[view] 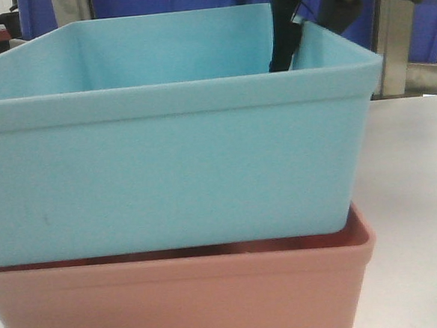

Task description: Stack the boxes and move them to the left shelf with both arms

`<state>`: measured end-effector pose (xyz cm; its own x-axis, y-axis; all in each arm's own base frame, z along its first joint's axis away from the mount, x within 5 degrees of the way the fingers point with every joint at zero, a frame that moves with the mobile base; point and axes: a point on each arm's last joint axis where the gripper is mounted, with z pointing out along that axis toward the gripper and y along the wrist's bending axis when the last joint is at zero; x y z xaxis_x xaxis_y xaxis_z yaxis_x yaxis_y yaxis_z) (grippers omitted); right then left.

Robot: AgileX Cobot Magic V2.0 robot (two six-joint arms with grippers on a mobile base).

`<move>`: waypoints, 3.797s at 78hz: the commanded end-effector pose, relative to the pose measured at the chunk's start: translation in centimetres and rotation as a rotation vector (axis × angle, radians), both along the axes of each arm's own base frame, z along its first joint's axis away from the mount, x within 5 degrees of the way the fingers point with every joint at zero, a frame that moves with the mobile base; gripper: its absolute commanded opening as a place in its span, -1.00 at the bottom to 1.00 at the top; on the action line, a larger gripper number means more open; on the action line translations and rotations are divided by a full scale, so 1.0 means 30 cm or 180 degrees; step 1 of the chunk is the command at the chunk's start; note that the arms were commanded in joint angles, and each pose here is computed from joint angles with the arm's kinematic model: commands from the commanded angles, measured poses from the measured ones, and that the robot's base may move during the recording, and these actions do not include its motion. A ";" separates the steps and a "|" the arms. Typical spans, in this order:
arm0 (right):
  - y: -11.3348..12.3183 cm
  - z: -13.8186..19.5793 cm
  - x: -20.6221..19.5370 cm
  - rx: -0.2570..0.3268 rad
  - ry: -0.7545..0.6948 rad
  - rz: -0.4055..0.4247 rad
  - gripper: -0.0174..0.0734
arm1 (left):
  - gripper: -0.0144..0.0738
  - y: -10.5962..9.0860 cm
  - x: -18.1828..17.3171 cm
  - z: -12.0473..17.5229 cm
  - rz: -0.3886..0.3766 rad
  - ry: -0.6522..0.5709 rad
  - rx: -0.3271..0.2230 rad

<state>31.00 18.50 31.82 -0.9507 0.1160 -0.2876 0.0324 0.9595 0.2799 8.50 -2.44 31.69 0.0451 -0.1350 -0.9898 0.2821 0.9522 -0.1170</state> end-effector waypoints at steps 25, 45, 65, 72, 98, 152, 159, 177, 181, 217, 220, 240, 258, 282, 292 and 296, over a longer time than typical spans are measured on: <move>-0.007 0.099 -0.023 0.0263 -0.0342 -0.0024 -0.49 | 0.09 0.010 -0.002 0.049 0.0096 -0.0268 -0.0085; -0.009 0.084 -0.027 0.0239 -0.0300 -0.0025 -0.49 | 0.09 0.010 -0.002 0.049 0.0096 -0.0268 -0.0085; -0.012 0.064 -0.026 0.0207 -0.0279 -0.0014 -0.49 | 0.09 0.010 -0.002 0.049 0.0096 -0.0268 -0.0085; -0.014 0.031 -0.029 0.0176 -0.0228 -0.0019 -0.49 | 0.09 0.010 -0.002 0.049 0.0096 -0.0268 -0.0085; -0.013 0.010 -0.026 0.0195 -0.0263 -0.0030 -0.49 | 0.09 0.010 -0.002 0.049 0.0096 -0.0268 -0.0085; -0.030 0.002 -0.030 -0.0046 -0.0240 0.0081 -0.40 | 0.09 0.011 -0.001 0.052 0.0111 -0.0295 -0.0100; -0.032 0.001 -0.030 -0.0076 -0.0234 0.0091 -0.08 | 0.09 0.009 -0.001 0.048 0.0092 -0.0253 -0.0086; -0.034 -0.001 -0.033 -0.0118 -0.0210 0.0141 0.37 | 0.09 0.007 -0.005 0.061 0.0062 -0.0240 -0.0050; -0.035 0.001 -0.035 -0.0132 -0.0212 0.0172 0.36 | 0.09 0.001 -0.006 0.077 0.0004 -0.0171 0.0072; -0.042 -0.021 -0.033 -0.0233 -0.0258 0.0200 0.36 | 0.09 -0.102 0.234 0.239 -0.0412 0.1112 0.0410; -0.041 -0.020 -0.031 -0.0221 -0.0281 0.0199 0.36 | 0.09 -0.113 0.262 0.243 -0.0435 0.1275 0.0351; -0.043 -0.019 -0.029 -0.0221 -0.0292 0.0145 0.36 | 0.08 -0.208 0.441 0.232 -0.0489 0.2088 0.0110; -0.045 -0.042 -0.032 -0.0314 -0.0280 0.0050 0.36 | 0.03 -0.339 0.547 0.160 -0.0220 0.2654 0.0368; -0.050 -0.051 -0.042 -0.0368 -0.0161 0.0039 0.36 | 0.03 -0.438 0.659 -0.003 0.0036 0.3582 0.0681; -0.042 -0.063 -0.050 -0.0362 -0.0135 0.0027 0.36 | 0.03 -0.454 0.683 -0.049 0.0055 0.3721 0.0726; -0.034 -0.076 -0.057 -0.0373 -0.0108 0.0047 0.36 | 0.03 -0.459 0.688 -0.063 0.0058 0.3779 0.0731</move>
